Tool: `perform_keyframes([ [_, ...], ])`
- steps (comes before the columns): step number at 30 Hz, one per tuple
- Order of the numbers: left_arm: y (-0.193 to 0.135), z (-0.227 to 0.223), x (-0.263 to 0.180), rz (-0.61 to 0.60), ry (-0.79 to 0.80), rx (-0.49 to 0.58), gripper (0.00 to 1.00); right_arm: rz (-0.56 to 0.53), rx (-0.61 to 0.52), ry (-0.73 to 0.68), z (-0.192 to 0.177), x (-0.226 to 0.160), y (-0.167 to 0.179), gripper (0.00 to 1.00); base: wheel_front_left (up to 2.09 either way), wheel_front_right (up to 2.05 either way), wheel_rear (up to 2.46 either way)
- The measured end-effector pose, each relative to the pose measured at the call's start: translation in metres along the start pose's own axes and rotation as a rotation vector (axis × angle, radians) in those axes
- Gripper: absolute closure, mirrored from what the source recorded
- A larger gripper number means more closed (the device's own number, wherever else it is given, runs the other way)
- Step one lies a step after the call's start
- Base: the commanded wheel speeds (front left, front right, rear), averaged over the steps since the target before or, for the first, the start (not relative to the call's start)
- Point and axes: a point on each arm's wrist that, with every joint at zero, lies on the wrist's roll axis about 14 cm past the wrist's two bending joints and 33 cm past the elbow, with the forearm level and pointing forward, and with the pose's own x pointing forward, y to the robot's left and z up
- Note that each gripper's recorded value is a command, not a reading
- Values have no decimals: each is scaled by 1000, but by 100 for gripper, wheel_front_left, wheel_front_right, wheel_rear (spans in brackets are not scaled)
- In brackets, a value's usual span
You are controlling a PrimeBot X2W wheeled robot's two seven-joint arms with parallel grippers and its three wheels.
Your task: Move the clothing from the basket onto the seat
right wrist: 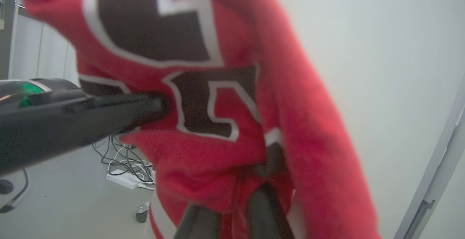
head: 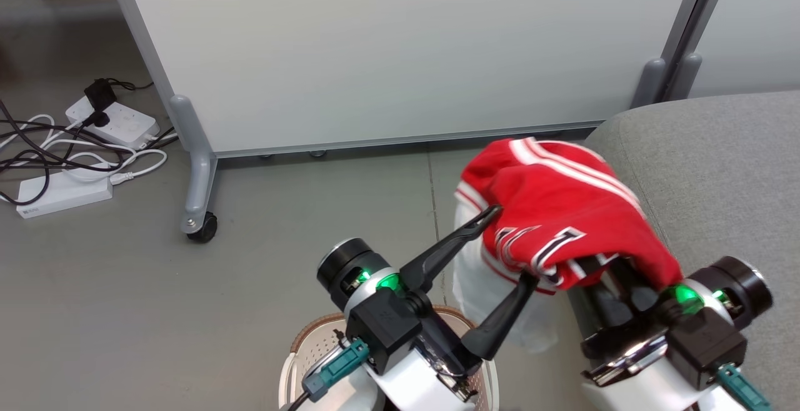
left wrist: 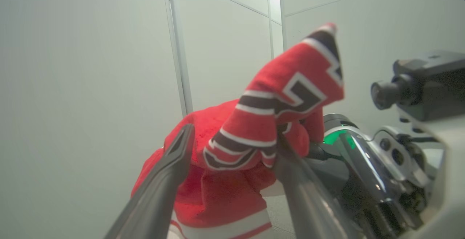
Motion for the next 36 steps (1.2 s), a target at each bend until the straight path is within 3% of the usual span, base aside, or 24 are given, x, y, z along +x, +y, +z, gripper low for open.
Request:
perform_keyframes([
  [18, 26, -71, -57, 126, 239, 8, 0, -222, -35, 172, -44, -43, -63, 100, 0, 0, 0],
  [36, 16, -99, -93, 108, 361, 10, 0, -283, -47, 293, -73, -74, -74, 100, 0, 0, 0],
])
